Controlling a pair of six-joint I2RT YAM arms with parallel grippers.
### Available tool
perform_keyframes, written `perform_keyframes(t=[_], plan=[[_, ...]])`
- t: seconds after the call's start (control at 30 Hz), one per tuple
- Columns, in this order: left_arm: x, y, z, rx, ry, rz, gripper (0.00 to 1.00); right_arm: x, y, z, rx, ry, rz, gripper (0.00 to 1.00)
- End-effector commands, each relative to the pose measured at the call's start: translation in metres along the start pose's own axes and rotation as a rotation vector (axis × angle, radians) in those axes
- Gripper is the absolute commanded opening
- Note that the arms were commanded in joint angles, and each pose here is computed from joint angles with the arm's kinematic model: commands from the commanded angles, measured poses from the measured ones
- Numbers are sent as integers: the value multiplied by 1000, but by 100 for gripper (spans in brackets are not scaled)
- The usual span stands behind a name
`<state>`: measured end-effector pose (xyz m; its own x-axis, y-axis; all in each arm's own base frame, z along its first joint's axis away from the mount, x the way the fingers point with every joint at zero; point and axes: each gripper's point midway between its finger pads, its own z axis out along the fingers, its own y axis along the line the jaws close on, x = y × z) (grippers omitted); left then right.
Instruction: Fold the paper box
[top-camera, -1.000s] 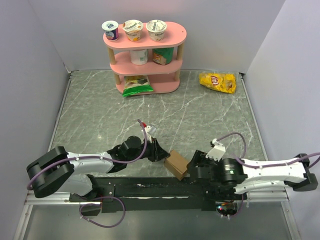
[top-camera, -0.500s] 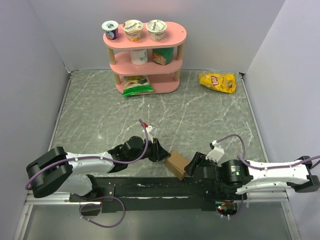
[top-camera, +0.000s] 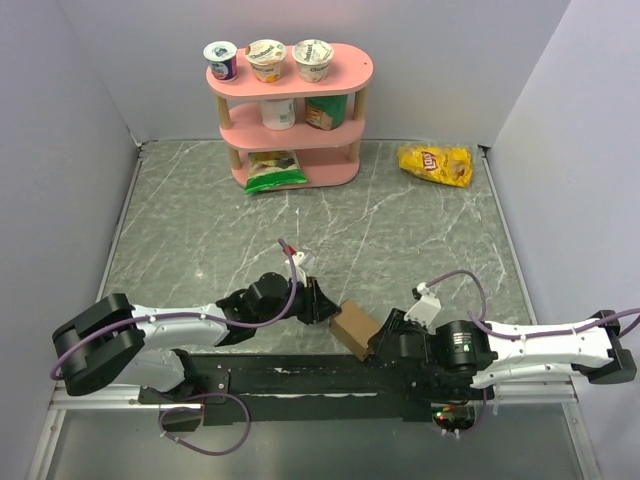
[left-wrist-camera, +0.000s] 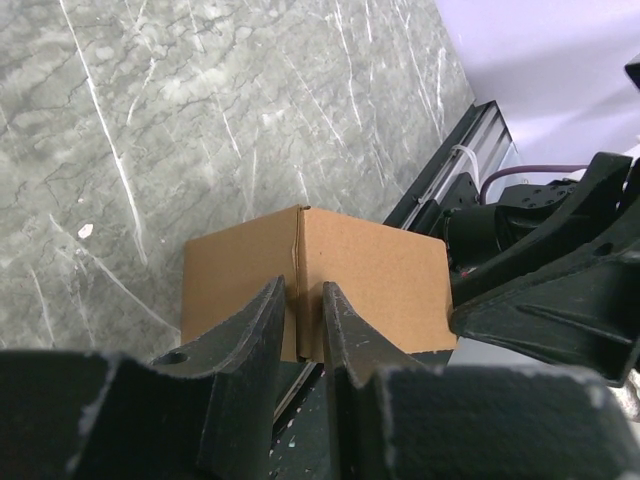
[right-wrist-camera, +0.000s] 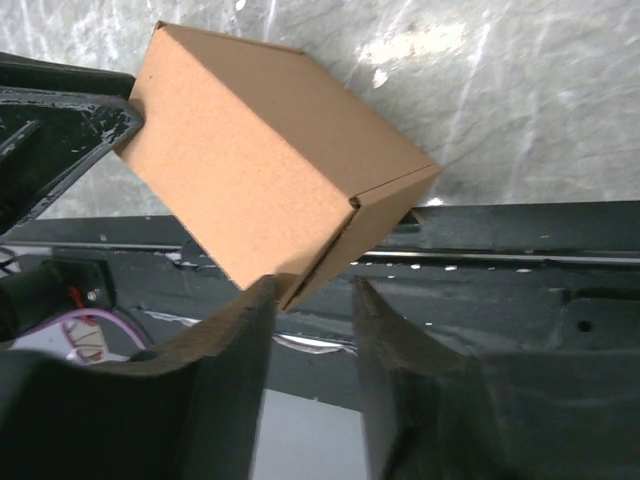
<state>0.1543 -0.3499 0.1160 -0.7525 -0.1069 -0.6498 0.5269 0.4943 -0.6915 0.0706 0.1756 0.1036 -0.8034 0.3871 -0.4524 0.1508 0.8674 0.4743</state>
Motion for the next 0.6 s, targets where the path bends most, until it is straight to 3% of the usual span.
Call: perform_keyframes(t=[0.0,0.2,0.4,0.57], plan=[[37,45,-8,-173,122,23,26,19,-20,10,62,61,-29,38],[39,49,-8,-181,119,26,26,24,-35,16,114,62,-39,24],[47,54,-9,-174,118,7,19,24,-42,20,132,57,-54,19],[50,60,-18,-162,70,-6,17,21,-28,26,46,31,-90,16]])
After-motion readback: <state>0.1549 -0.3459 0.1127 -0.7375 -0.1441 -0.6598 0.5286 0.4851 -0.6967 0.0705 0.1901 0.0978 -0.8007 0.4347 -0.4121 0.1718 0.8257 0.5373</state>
